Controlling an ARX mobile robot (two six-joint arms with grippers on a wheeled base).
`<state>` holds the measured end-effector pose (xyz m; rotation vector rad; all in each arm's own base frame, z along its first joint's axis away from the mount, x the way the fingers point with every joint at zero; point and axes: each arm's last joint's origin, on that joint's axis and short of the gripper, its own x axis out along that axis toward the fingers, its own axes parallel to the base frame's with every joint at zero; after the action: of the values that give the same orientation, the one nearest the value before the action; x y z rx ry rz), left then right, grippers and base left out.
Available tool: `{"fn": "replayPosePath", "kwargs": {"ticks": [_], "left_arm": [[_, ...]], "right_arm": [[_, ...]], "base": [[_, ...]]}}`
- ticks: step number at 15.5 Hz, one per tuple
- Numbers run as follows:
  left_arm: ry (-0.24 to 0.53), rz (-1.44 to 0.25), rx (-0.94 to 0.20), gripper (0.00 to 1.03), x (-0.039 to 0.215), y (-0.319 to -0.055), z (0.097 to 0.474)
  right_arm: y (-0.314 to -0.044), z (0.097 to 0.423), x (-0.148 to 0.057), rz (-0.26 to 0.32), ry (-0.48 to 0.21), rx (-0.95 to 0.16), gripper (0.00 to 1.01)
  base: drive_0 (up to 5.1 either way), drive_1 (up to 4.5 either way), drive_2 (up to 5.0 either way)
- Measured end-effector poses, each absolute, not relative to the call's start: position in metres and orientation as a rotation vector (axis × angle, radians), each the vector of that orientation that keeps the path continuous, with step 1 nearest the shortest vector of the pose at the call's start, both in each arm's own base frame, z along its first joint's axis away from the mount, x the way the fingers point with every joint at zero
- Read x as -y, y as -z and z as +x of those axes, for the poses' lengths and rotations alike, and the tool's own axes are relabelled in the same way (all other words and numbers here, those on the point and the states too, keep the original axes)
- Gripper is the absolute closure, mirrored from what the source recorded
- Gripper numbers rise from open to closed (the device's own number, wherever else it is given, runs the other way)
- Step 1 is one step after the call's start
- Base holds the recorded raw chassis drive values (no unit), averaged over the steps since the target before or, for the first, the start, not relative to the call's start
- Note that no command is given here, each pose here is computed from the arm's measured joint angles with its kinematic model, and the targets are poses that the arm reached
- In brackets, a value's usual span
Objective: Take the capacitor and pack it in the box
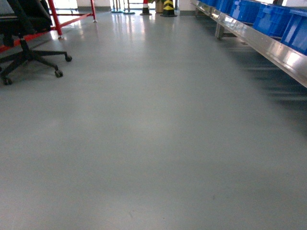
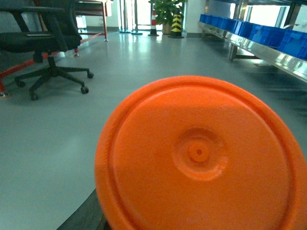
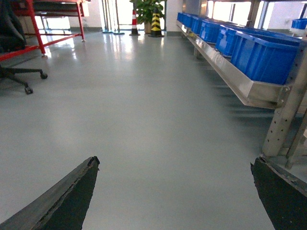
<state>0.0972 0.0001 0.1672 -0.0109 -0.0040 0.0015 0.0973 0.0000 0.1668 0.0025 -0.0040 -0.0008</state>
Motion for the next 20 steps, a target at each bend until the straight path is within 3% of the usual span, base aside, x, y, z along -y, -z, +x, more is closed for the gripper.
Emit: {"fn": "replayPosePath", "kwargs": {"ticks": [20], "left_arm": [[-0.002,-0.011,0.001,0.58,-0.0001,-0.1669,0.0972]], "right_arm": [[-0.1669,0.0973,0.0000,0.002,0.000,0.005,0.03]], "base": [[-5.0,2.48,2.5]]}}
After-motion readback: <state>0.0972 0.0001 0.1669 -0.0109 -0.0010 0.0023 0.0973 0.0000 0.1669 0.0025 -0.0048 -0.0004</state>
